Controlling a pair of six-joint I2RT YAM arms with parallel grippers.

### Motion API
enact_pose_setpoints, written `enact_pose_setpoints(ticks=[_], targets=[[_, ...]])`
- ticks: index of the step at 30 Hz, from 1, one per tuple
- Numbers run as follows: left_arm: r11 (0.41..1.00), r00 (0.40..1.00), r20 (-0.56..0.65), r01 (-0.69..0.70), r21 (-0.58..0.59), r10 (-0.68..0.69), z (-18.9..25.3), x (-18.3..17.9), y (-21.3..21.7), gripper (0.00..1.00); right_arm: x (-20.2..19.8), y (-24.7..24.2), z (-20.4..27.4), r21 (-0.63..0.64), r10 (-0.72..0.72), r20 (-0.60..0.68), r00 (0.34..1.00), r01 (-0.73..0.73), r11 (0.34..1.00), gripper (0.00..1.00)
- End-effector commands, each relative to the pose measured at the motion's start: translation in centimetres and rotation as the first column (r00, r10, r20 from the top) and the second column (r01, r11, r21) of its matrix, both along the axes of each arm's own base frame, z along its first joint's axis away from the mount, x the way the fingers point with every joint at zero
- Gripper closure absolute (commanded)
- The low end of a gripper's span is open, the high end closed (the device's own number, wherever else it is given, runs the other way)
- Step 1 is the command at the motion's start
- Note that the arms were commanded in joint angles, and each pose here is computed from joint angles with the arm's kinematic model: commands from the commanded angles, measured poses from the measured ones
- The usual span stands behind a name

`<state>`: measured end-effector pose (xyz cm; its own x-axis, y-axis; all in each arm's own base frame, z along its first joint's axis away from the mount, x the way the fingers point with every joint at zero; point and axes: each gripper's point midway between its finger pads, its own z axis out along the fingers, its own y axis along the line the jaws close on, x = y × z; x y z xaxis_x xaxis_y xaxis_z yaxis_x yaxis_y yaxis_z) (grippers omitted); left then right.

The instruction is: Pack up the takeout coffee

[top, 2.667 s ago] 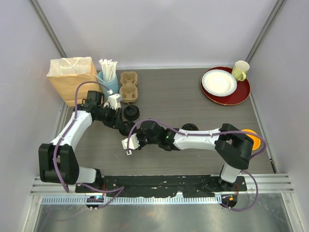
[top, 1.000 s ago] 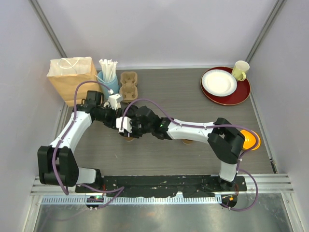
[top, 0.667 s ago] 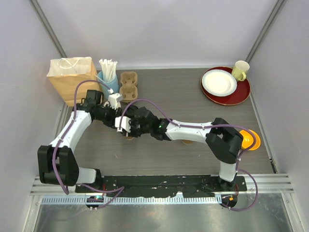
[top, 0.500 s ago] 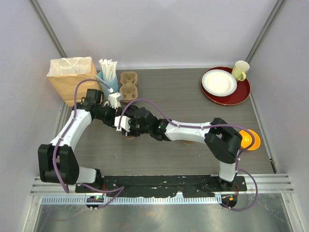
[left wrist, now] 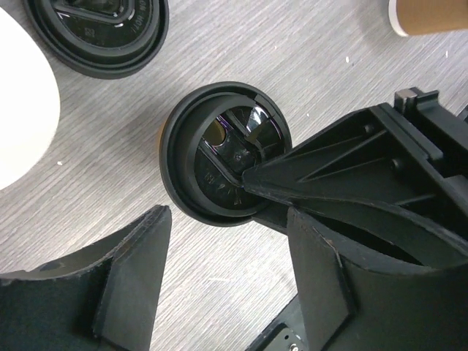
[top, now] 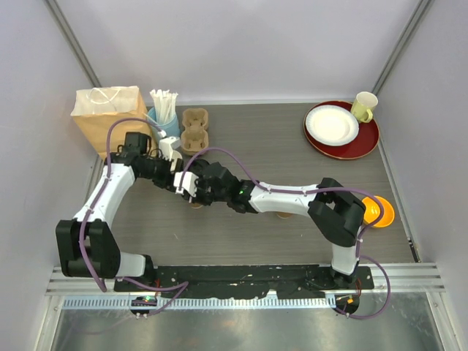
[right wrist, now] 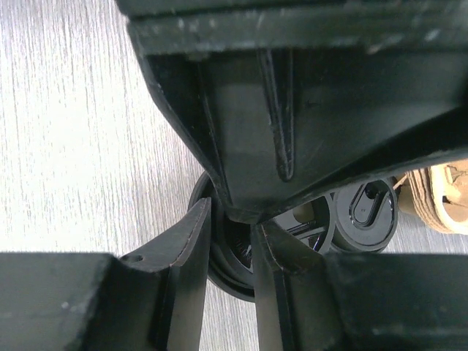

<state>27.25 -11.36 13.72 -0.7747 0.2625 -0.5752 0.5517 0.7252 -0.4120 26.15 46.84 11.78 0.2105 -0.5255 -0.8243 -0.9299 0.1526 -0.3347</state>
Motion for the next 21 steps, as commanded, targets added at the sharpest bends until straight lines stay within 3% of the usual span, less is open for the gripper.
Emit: enact_pose_setpoints(ticks=[1,5,11,21], targets=[[0.997,0.996,0.091,-0.011,-0.075,0.018,3.8,0.8,-0.5,0.29,-2.4,-8.3,-12.5,-0.393,-0.169,-0.217,0.961,0.073,0.917,0.70],[0.991,0.992,0.092,-0.076,-0.108,0.086,4.6,1.4,-0.3,0.27,-2.0,-8.3,-12.0,-0.362,-0.198,-0.232,0.952,0.104,0.926,0.71],[0.943,0.957,-0.055,-0.291,-0.159,0.286,3.8,1.3,1.4,0.32,-1.3,-8.2,-11.2,-0.322,-0.311,-0.248,0.918,0.224,0.920,0.72],[0.921,0.943,-0.126,-0.329,-0.206,0.309,3.7,0.9,0.6,0.40,0.3,-9.1,-8.7,-0.238,-0.504,-0.237,0.830,0.454,0.859,0.72]])
